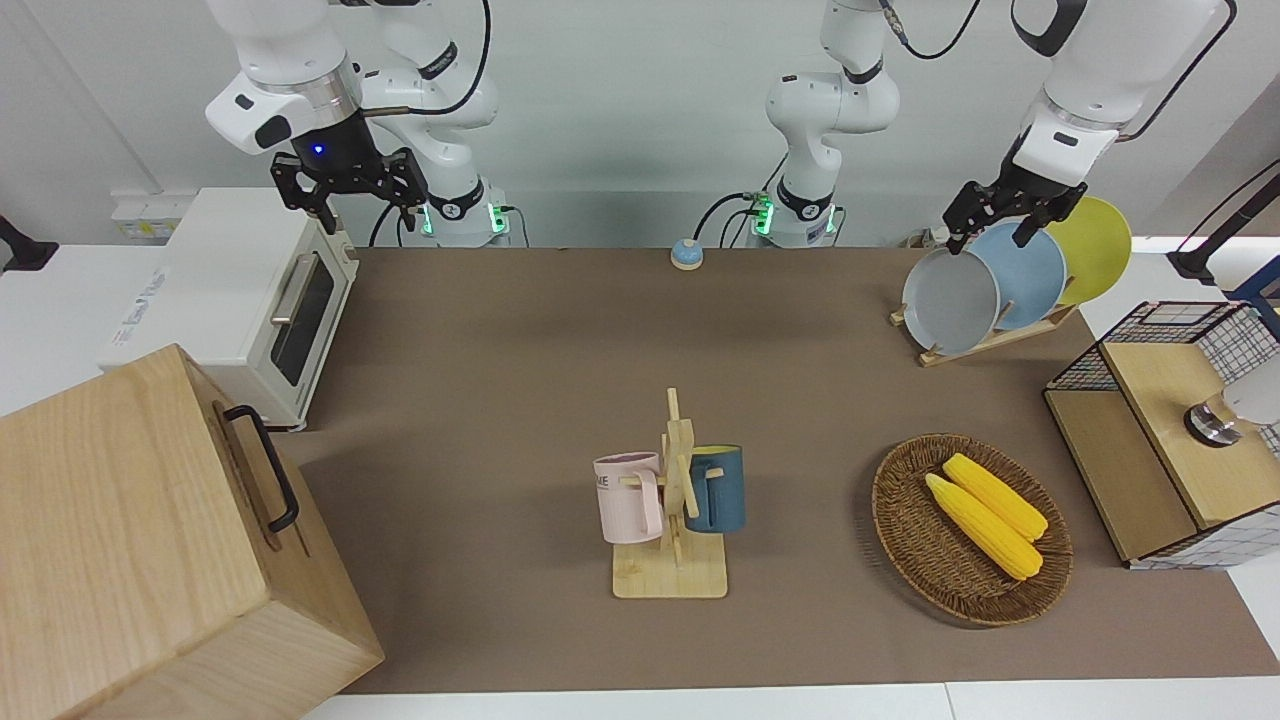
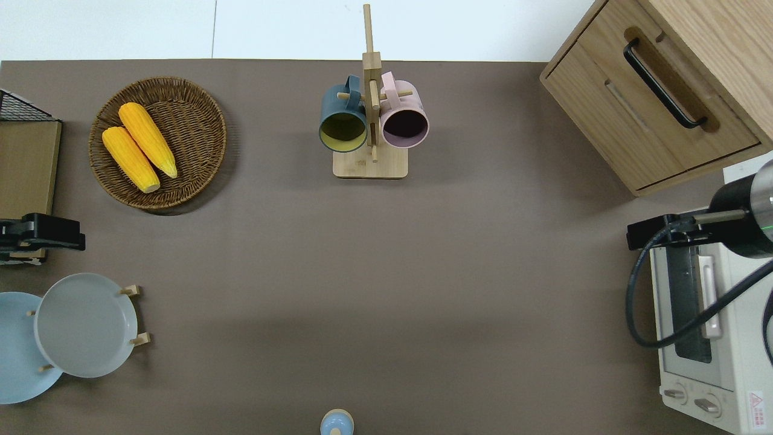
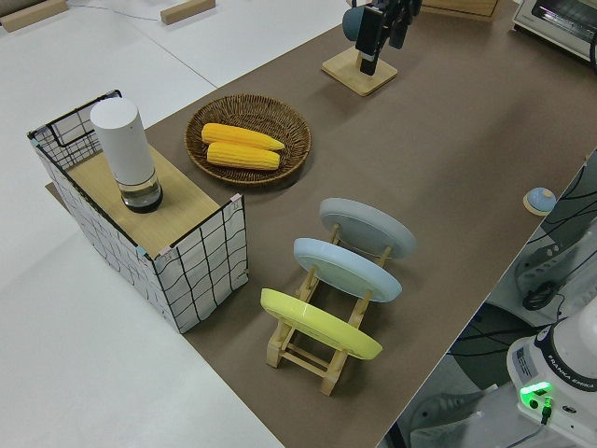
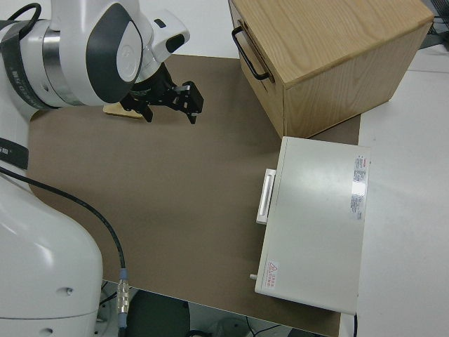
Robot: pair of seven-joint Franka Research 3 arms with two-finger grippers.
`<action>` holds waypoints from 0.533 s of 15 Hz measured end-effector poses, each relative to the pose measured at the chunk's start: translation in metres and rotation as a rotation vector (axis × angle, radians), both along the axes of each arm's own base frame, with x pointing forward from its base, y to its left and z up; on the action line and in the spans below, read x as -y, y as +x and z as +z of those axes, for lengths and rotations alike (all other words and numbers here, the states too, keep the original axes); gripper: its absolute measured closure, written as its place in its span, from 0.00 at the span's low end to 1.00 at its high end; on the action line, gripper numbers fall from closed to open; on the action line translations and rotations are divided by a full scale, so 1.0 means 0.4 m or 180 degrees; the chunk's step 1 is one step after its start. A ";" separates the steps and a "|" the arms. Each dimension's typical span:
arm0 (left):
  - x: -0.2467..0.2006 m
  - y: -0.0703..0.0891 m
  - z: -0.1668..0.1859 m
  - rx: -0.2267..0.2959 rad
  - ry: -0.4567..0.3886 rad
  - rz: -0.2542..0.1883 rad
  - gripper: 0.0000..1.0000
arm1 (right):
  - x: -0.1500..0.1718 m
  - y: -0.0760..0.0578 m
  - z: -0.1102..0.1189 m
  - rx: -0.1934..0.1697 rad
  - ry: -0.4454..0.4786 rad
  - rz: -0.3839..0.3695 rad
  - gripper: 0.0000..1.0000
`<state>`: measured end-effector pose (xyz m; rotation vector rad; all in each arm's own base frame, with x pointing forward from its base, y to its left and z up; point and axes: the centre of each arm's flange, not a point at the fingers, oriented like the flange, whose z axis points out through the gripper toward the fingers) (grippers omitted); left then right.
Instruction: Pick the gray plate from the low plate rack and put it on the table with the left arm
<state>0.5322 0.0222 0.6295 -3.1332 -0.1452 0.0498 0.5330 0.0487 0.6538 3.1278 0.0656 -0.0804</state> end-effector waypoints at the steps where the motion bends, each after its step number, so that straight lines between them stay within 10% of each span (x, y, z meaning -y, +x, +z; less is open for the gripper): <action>1: 0.003 0.000 0.001 0.0007 0.0000 -0.0007 0.00 | 0.000 0.000 0.000 0.0000 0.0000 0.0000 0.01; 8: 0.005 0.000 0.001 0.0010 0.0001 -0.0012 0.00 | 0.000 0.000 0.000 0.0000 0.0000 0.0000 0.01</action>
